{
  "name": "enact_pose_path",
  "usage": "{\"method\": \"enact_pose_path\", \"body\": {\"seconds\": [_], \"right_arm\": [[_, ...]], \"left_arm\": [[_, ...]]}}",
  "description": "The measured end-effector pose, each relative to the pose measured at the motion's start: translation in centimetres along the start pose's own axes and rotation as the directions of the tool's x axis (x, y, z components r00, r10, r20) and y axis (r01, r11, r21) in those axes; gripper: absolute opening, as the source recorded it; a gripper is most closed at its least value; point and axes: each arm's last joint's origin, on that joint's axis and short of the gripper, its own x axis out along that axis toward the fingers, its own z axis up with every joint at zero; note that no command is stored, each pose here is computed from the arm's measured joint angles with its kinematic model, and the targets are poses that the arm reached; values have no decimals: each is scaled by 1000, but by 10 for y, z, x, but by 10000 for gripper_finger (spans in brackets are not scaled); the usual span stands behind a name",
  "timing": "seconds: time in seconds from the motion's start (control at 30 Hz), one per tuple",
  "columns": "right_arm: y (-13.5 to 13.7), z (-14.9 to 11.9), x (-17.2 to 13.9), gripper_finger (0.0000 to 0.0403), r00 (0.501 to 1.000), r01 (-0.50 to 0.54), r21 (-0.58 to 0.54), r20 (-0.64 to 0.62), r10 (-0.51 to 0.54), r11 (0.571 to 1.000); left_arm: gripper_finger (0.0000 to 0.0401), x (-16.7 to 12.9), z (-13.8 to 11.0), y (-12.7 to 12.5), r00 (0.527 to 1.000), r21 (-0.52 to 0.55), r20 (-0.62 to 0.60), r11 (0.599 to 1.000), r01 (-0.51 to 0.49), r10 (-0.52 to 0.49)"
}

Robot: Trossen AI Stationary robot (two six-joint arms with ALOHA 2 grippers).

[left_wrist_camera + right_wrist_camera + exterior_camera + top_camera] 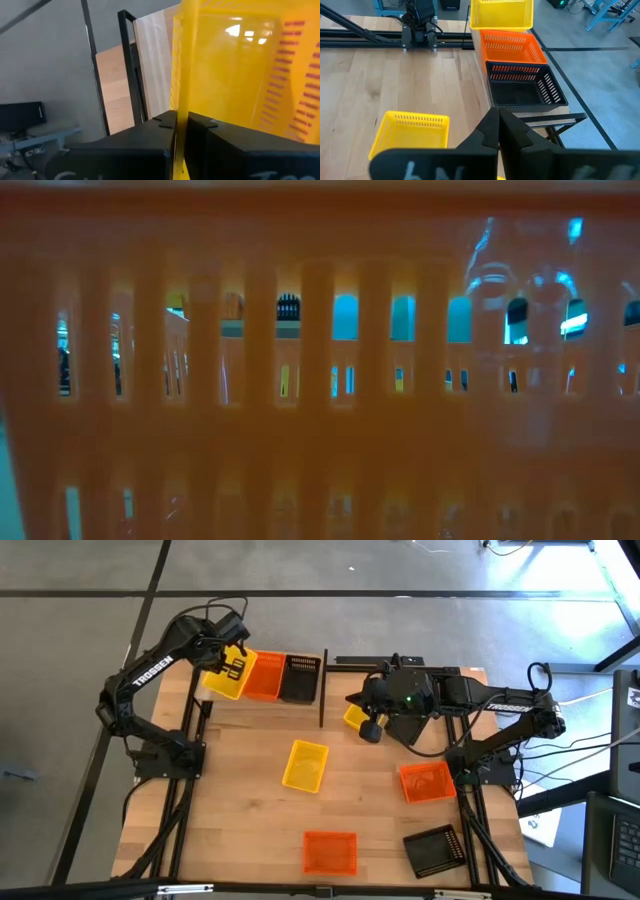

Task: Stack baskets on shelf by color
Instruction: Put the bottom yellow basket on the shelf, then stack the top black basket on top of the black basket on the shelf

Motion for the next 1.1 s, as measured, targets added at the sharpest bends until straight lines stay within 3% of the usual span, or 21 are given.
{"method": "enact_pose_path", "body": {"seconds": [0.4, 0.67, 0.83, 1.0, 1.1], "right_arm": [[0, 0, 0, 0, 1000, 0, 0, 0, 0, 1000], [0, 0, -1, 0, 1000, 0, -4, 1, 0, 1000], [-6, -1, -17, 0, 1000, 3, 30, 5, -3, 1000], [-16, -21, -33, 0, 986, 22, 48, -168, -14, 999], [-18, -33, -37, 0, 957, -27, 53, -287, 41, 998]], "left_arm": [[58, 0, 2, 0, 999, 4, 26, 999, -36, 36], [56, -1, 1, 1, 999, 78, 34, 996, -43, 41], [55, -17, 0, 10, 996, 14, 89, 1000, -11, 9], [55, -54, -11, 18, 972, 18, 214, 995, 94, -96], [55, -74, -22, 15, 939, 68, 288, 982, 177, -189]]}}
